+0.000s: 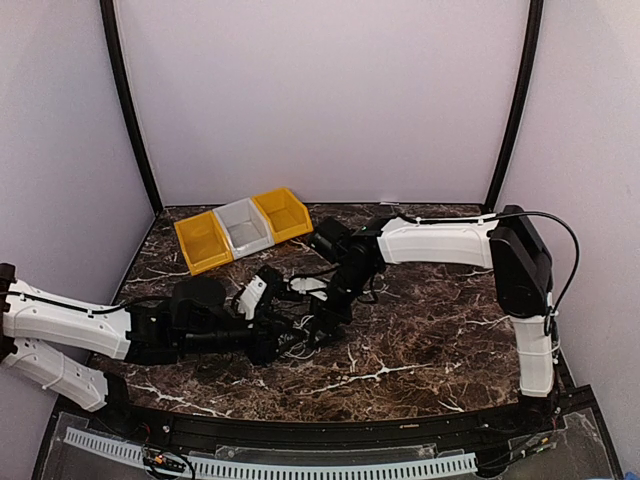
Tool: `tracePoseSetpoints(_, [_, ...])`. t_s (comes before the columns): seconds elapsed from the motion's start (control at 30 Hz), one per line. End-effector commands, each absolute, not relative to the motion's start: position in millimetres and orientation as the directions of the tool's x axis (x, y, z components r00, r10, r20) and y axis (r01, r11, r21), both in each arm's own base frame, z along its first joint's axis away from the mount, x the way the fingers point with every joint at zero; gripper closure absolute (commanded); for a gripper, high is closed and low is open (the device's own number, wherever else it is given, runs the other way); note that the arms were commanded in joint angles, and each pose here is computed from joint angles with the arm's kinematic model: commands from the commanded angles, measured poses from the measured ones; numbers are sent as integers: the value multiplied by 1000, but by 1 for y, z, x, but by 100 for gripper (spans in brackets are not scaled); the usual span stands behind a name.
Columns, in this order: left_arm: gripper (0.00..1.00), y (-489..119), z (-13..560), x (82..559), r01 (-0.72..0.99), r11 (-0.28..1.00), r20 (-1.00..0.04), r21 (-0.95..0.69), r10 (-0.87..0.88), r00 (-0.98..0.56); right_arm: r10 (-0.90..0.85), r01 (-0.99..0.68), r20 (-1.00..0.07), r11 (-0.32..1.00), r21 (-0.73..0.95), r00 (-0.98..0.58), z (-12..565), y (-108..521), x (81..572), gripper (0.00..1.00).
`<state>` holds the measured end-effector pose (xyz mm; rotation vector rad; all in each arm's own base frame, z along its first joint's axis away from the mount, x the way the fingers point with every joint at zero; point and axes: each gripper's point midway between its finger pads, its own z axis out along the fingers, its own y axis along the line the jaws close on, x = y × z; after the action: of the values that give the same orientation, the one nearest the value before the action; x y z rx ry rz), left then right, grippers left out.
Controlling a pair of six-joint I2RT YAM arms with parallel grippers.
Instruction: Untangle the cables
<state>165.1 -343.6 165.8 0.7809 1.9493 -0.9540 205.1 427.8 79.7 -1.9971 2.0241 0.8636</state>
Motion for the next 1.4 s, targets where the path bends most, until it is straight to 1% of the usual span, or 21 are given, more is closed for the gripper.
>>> tracePoseSetpoints(0.0, [59,-351,173,184,762,581,-894,-284,126,-430,-845,-953,-528,-86,291,-85,92,435,199,15])
tracePoseSetpoints(0.07, [66,-354,168,190,748,605,-890,-273,137,-435,-843,-952,-532,-88,292,-85,94,435,198,15])
tracePoseSetpoints(0.1, [74,-354,164,191,744,613,-889,-267,141,-435,-842,-952,-533,-90,292,-84,95,435,198,15])
tracePoseSetpoints(0.13, [78,-353,162,192,739,619,-888,-266,141,-437,-841,-952,-534,-91,292,-84,96,435,198,15])
tracePoseSetpoints(0.2, [97,-346,157,197,708,655,-884,-264,129,-449,-839,-953,-538,-97,289,-78,100,435,197,15])
tracePoseSetpoints(0.27, [100,-333,148,202,662,706,-877,-251,124,-465,-833,-957,-548,-96,273,-73,110,433,200,15])
tracePoseSetpoints(0.33, [100,-317,138,203,620,749,-865,-234,131,-485,-817,-969,-574,-91,229,-59,129,430,207,14])
tracePoseSetpoints(0.5, [100,-287,119,195,560,788,-835,-256,112,-539,-749,-984,-662,-101,144,-20,188,414,220,11])
tracePoseSetpoints(0.67, [100,-265,108,191,516,820,-824,-248,102,-558,-726,-985,-687,-125,120,9,206,400,219,10])
tracePoseSetpoints(0.73, [98,-262,110,193,505,833,-823,-228,113,-557,-730,-988,-683,-105,115,-2,206,396,225,11])
tracePoseSetpoints(0.8, [89,-259,117,196,492,847,-821,-203,126,-557,-731,-990,-682,-82,117,-21,205,392,232,11])
tracePoseSetpoints(0.83, [78,-256,121,197,476,861,-811,-182,143,-568,-732,-990,-680,-74,121,-28,203,391,235,12])
tracePoseSetpoints(0.87, [72,-250,127,200,444,879,-813,-177,124,-568,-733,-990,-679,-70,123,-32,203,389,236,12])
tracePoseSetpoints(0.93, [51,-239,144,203,402,901,-817,-164,104,-566,-736,-991,-677,-63,121,-36,201,386,237,12])
tracePoseSetpoints(0.97, [47,-229,156,205,367,917,-823,-156,85,-562,-739,-991,-673,-62,118,-33,199,385,237,12])
tracePoseSetpoints(1.0, [39,-226,167,206,351,922,-829,-165,63,-555,-742,-992,-670,-62,111,-29,197,384,237,12])
tracePoseSetpoints(1.07, [31,-209,180,209,289,940,-826,-180,15,-564,-750,-993,-661,-56,100,-24,192,382,238,13])
tracePoseSetpoints(1.13, [30,-178,178,211,180,969,-783,-171,-23,-622,-757,-994,-653,-51,98,-26,187,380,239,13])
tracePoseSetpoints(1.17, [31,-165,179,217,108,974,-764,-200,-86,-640,-759,-994,-650,-51,99,-26,184,380,239,13])
tracePoseSetpoints(1.33, [37,-140,161,217,16,986,-699,-166,-106,-708,-776,-992,-630,-53,114,-31,170,378,239,14])
tracePoseSetpoints(1.37, [37,-137,151,219,-11,986,-663,-168,-121,-738,-777,-991,-629,-53,120,-34,168,378,238,15])
